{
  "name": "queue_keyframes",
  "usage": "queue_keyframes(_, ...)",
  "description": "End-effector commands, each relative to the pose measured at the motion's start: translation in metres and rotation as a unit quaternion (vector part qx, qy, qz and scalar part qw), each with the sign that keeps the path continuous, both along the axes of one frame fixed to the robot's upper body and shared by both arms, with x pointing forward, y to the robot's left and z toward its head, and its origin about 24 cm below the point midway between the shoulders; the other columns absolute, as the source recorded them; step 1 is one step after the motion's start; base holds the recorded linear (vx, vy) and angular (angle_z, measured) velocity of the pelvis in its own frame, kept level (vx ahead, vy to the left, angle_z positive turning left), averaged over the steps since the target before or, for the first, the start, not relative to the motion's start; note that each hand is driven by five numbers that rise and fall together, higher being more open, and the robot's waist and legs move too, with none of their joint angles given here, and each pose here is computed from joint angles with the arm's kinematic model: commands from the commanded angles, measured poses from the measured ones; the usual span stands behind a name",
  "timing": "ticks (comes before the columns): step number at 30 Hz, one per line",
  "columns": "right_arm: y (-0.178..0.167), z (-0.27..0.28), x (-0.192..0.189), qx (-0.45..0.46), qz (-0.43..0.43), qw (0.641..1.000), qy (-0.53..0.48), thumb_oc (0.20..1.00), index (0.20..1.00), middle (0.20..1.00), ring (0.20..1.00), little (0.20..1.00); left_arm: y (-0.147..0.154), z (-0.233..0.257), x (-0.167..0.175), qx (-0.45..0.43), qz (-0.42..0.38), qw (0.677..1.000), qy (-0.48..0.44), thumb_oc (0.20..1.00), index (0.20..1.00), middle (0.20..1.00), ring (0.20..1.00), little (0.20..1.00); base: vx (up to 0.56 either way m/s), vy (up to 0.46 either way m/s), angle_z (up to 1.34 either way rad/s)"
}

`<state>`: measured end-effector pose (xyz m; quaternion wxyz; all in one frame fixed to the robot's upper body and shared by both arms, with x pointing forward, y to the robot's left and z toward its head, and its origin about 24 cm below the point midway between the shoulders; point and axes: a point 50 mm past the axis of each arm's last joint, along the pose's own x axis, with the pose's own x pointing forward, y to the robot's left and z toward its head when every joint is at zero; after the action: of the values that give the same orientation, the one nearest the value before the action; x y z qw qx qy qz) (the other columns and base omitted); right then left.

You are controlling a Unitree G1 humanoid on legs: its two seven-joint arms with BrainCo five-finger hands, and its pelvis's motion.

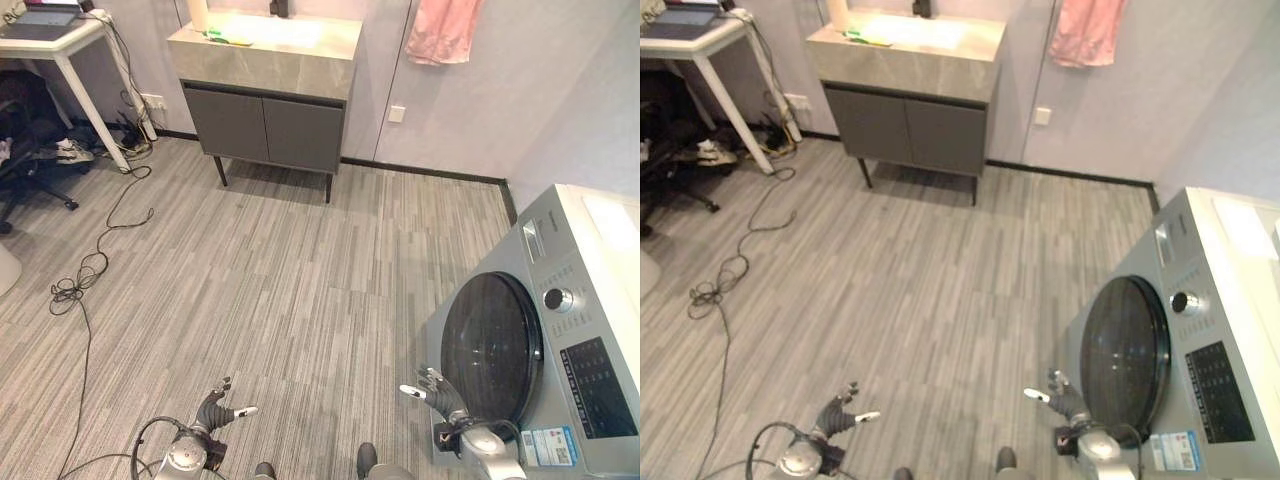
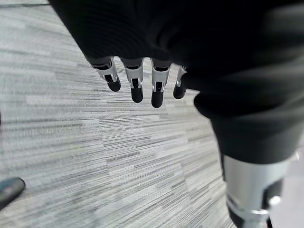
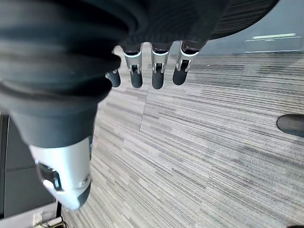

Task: Put brush and paste in cup on sink, flatten towel.

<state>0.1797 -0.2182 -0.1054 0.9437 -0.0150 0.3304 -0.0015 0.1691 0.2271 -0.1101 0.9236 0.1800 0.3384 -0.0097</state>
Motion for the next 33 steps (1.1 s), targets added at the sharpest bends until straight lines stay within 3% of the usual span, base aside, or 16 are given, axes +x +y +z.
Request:
queue_keyframes(1, 0.005, 0.011, 0.022, 0.001, 0.009, 0.999, -0.038, 1.000, 1.000, 1.000, 1.000, 1.000, 0.005, 0.008, 0.021, 0.017, 0.005, 0.999, -0.027, 1.000, 1.000, 1.000, 1.000, 1.000, -0.03, -0.045, 0.18)
queue_keyframes(4, 0.005, 0.021, 0.032, -0.025, 0.027, 0.997, -0.062, 1.000, 1.000, 1.000, 1.000, 1.000, -0.016, 0.026, 0.043, -0.017, -0.021, 0.996, -0.082, 1.000, 1.000, 1.000, 1.000, 1.000, -0.11, -0.062, 0.51)
queue_keyframes(9, 0.005, 0.021, 0.032, -0.026, 0.008, 0.997, -0.068, 1.000, 1.000, 1.000, 1.000, 1.000, -0.021, 0.038, 0.053, 0.000, -0.042, 0.992, -0.117, 1.000, 1.000, 1.000, 1.000, 1.000, -0.04, -0.015, 0.28)
queue_keyframes(24, 0.007, 0.014, 0.032, -0.028, -0.004, 0.998, -0.048, 1.000, 1.000, 1.000, 1.000, 1.000, -0.015, 0.031, 0.041, 0.043, -0.086, 0.991, -0.094, 1.000, 1.000, 1.000, 1.000, 1.000, 0.06, 0.113, -0.08)
queue_keyframes(26, 0.006, 0.016, 0.034, -0.070, 0.024, 0.996, -0.052, 1.000, 1.000, 1.000, 1.000, 1.000, -0.014, 0.033, 0.042, 0.051, -0.087, 0.990, -0.100, 1.000, 1.000, 1.000, 1.000, 1.000, 0.13, 0.329, -0.01)
queue_keyframes(27, 0.011, 0.032, 0.045, -0.172, 0.129, 0.972, -0.093, 1.000, 1.000, 1.000, 1.000, 1.000, -0.010, 0.036, 0.042, 0.067, -0.097, 0.987, -0.107, 1.000, 1.000, 1.000, 1.000, 1.000, 0.13, 0.362, 0.04)
queue_keyframes(33, 0.029, 0.050, 0.055, -0.129, 0.158, 0.969, -0.139, 1.000, 1.000, 1.000, 1.000, 1.000, -0.001, 0.036, 0.052, 0.078, -0.068, 0.990, -0.101, 1.000, 1.000, 1.000, 1.000, 1.000, 0.41, 0.154, 0.10)
